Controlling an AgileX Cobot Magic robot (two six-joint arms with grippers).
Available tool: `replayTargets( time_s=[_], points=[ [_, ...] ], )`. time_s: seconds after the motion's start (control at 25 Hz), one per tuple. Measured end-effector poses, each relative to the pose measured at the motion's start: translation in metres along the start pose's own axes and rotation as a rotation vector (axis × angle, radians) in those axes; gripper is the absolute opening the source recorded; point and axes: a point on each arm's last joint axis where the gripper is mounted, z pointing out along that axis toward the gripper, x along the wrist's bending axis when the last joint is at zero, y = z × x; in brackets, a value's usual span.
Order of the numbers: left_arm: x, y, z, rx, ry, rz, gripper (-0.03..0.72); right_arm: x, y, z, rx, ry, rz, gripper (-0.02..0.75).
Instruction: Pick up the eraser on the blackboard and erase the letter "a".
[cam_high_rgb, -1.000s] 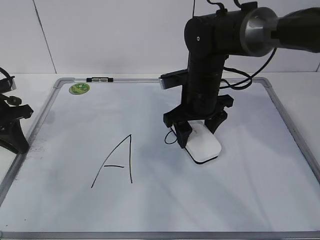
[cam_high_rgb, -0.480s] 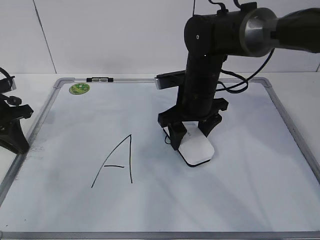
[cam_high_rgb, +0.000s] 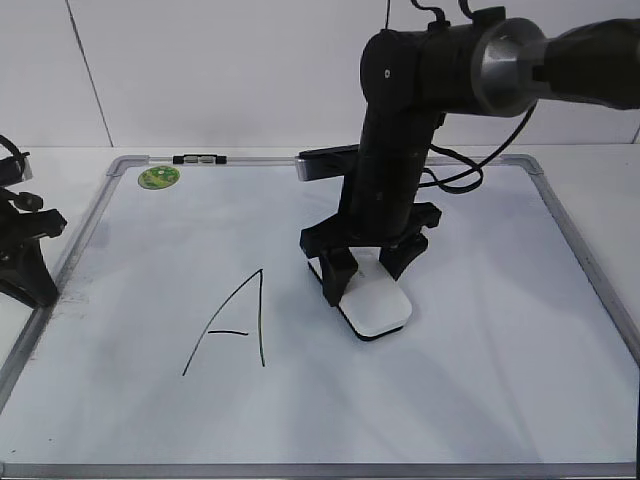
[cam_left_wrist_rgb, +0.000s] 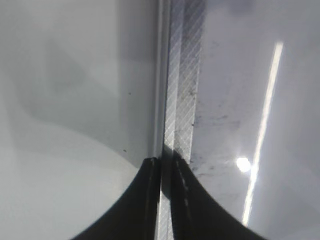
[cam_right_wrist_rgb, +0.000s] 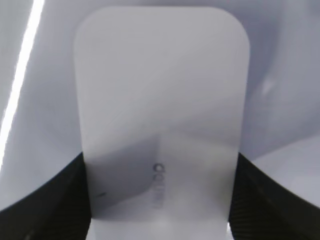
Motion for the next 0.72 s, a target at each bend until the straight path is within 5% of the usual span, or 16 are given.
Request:
replayTargets(
  time_s=[0.2, 0.72],
  points=[
    [0.000, 0.000, 0.000, 0.000, 0.000, 0.000, 0.034, 0.013, 0.000, 0.004, 0.008, 0.002, -0.031, 0.531],
    [0.000, 0.000, 0.000, 0.000, -0.001, -0.001, 0.034, 0.002, 0.001, 0.003, 0.006, -0.041, 0.030, 0.531]
  ],
)
